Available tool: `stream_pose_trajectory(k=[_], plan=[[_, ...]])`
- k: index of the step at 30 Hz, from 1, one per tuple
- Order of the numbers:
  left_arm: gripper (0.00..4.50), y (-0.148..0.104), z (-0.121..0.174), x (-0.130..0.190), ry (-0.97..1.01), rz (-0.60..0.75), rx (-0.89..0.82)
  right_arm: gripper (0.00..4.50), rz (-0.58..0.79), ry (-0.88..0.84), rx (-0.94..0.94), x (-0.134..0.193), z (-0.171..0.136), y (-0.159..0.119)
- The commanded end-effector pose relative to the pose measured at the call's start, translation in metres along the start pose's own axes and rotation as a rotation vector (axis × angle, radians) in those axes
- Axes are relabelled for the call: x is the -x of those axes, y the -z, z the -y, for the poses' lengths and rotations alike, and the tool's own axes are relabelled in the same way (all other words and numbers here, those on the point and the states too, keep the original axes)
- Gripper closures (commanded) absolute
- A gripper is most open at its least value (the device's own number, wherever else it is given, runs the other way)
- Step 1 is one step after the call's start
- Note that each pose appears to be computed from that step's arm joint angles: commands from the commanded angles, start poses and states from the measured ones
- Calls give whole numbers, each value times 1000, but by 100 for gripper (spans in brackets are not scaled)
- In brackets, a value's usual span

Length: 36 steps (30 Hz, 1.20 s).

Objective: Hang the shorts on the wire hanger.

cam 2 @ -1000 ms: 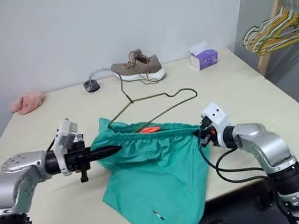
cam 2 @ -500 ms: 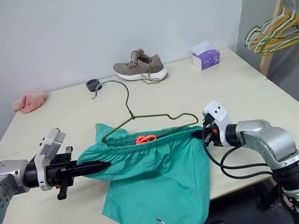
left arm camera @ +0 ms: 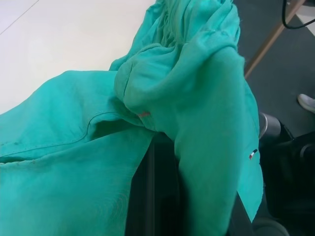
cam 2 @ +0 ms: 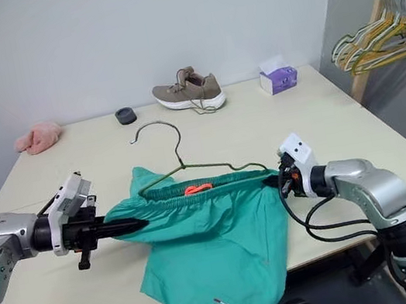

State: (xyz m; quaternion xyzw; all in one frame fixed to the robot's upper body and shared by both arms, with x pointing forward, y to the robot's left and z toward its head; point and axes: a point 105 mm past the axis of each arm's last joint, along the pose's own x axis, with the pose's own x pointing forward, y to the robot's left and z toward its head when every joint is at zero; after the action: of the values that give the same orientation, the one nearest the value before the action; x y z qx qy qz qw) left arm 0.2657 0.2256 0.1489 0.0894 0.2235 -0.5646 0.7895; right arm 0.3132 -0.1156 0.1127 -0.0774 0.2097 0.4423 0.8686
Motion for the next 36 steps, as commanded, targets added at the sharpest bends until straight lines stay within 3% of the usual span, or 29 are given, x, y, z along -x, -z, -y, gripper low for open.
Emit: stream_pose_trajectory(k=[1, 12, 21, 24, 32, 36], plan=[[450, 7, -15, 28, -127, -86, -6, 447, -62, 150, 39, 28, 32, 6], [450, 18, -26, 34, -185, -181, -85, 447, -165, 65, 246, 42, 25, 3], [450, 6, -11, -9, -64, -113, -127, 447, -131, -102, 477, 14, -17, -33], [450, 7, -9, -16, -45, -112, -135, 378, -122, -130, 530, 13, -25, -42], [450, 4, -4, -27, -25, -65, -130, 116, -124, -138, 568, 20, -30, -48], [450, 3, -2, -28, -22, -49, -124, 116, -203, -99, 531, 31, -14, -24]])
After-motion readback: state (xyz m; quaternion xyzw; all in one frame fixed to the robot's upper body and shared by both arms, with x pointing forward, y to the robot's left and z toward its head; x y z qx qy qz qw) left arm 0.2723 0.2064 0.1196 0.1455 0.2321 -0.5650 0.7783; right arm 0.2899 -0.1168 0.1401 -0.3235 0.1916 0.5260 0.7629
